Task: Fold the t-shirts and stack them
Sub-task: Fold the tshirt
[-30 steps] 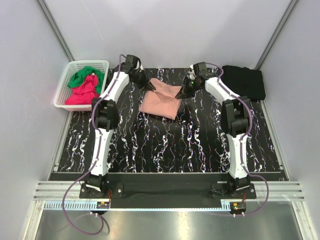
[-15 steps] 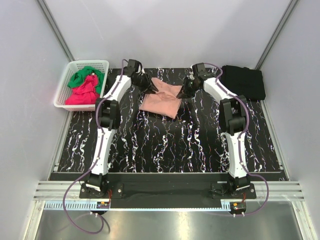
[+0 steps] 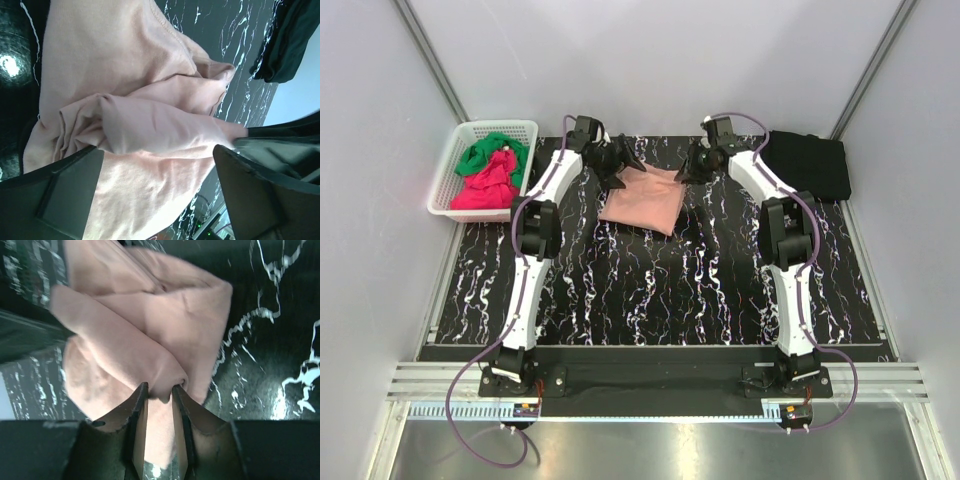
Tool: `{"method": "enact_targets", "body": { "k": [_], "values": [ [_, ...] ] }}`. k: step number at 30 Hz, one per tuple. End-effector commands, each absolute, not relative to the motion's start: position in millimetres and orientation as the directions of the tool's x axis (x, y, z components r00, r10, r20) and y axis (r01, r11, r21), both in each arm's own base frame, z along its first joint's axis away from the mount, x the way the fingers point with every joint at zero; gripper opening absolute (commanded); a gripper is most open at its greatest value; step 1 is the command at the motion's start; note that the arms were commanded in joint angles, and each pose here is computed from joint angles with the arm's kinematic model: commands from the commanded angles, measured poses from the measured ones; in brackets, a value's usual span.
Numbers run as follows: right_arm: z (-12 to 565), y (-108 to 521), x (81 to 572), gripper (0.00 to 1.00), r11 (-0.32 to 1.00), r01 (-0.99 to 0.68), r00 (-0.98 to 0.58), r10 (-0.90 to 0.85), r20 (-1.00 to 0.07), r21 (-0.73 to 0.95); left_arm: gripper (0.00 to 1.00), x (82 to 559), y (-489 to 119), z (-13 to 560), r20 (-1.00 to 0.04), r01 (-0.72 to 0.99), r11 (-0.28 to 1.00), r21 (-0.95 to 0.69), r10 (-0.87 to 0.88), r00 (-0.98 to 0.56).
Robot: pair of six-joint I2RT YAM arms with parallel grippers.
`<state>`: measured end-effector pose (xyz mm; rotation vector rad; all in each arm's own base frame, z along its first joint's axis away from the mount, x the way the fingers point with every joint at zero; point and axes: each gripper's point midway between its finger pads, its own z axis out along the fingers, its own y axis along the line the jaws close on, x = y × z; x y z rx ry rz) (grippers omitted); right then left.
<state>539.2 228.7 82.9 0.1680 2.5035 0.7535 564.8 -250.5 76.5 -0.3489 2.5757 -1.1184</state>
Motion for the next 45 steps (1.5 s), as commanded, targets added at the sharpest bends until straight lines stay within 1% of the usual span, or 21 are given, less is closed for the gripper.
{"method": "enact_targets", "body": {
  "k": [1,2,4,5,9,11,12,14,16,17,18,20,23,24,25,27,28,31,37,45],
  "values": [
    [156,227,570,0.33,0.833,-0.136,-0.751,0.267,-0.604,0.536,0.99,571,-251,144,-0.295,0.020,0.629,-0.777,-0.336,-0.895],
    [169,229,575,0.32,0.828,-0.153,-0.735,0.271,-0.622,0.540,0.99,570,-251,144,-0.294,0.020,0.631,-0.776,-0.333,-0.896],
    [174,231,578,0.33,0.824,-0.158,-0.735,0.270,-0.623,0.543,0.99,566,-251,148,-0.294,0.025,0.629,-0.777,-0.328,-0.898],
    [191,231,582,0.33,0.820,-0.173,-0.714,0.278,-0.643,0.546,0.99,563,-250,152,-0.292,0.026,0.627,-0.779,-0.326,-0.899],
    [206,230,584,0.36,0.825,-0.177,-0.699,0.279,-0.659,0.537,0.99,557,-249,162,-0.301,0.038,0.627,-0.778,-0.319,-0.899],
    [212,231,582,0.29,0.820,-0.180,-0.700,0.281,-0.656,0.543,0.99,556,-249,167,-0.303,0.042,0.624,-0.780,-0.319,-0.898],
    [216,235,575,0.28,0.803,-0.195,-0.719,0.273,-0.640,0.563,0.99,554,-250,176,-0.312,0.053,0.620,-0.783,-0.317,-0.896],
    [214,240,564,0.28,0.784,-0.187,-0.752,0.273,-0.600,0.591,0.99,546,-250,176,-0.296,0.045,0.620,-0.783,-0.309,-0.904],
    [219,247,548,0.26,0.772,-0.204,-0.771,0.252,-0.584,0.602,0.99,537,-251,186,-0.313,0.060,0.634,-0.771,-0.295,-0.903],
    [204,246,541,0.26,0.787,-0.183,-0.790,0.239,-0.565,0.589,0.99,534,-252,186,-0.312,0.058,0.640,-0.766,-0.292,-0.904],
    [208,250,536,0.26,0.793,-0.194,-0.783,0.231,-0.578,0.578,0.99,532,-252,191,-0.321,0.062,0.646,-0.761,-0.292,-0.901],
    [194,253,527,0.27,0.794,-0.183,-0.807,0.216,-0.550,0.580,0.99,525,-254,187,-0.334,0.068,0.673,-0.736,-0.273,-0.902],
    [180,259,513,0.27,0.787,-0.183,-0.836,0.191,-0.515,0.589,0.99,514,-248,165,-0.334,0.047,0.740,-0.671,-0.245,-0.910],
    [179,259,510,0.28,0.790,-0.186,-0.836,0.185,-0.516,0.584,0.99,514,-239,158,-0.363,0.034,0.786,-0.617,-0.246,-0.899],
    [176,261,507,0.27,0.791,-0.188,-0.841,0.176,-0.511,0.582,0.99,502,-237,148,-0.377,0.054,0.823,-0.566,-0.200,-0.904],
    [166,264,503,0.28,0.788,-0.180,-0.857,0.168,-0.487,0.589,0.99,494,-226,136,-0.389,0.046,0.866,-0.497,-0.175,-0.904],
    [162,267,499,0.27,0.785,-0.178,-0.864,0.164,-0.476,0.594,0.99,484,-223,120,-0.356,0.034,0.875,-0.483,-0.161,-0.921],
    [149,277,490,0.27,0.780,-0.171,-0.886,0.146,-0.441,0.602,0.99,466,-217,103,-0.312,0.018,0.887,-0.461,-0.142,-0.939],
    [124,293,478,0.27,0.786,-0.167,-0.907,0.115,-0.406,0.595,0.99,464,-203,88,-0.335,0.019,0.931,-0.366,-0.113,-0.935],
    [92,296,473,0.26,0.809,-0.134,-0.928,0.100,-0.359,0.572,0.99,472,-199,78,-0.340,0.018,0.950,-0.313,-0.094,-0.936]
  ]
}}
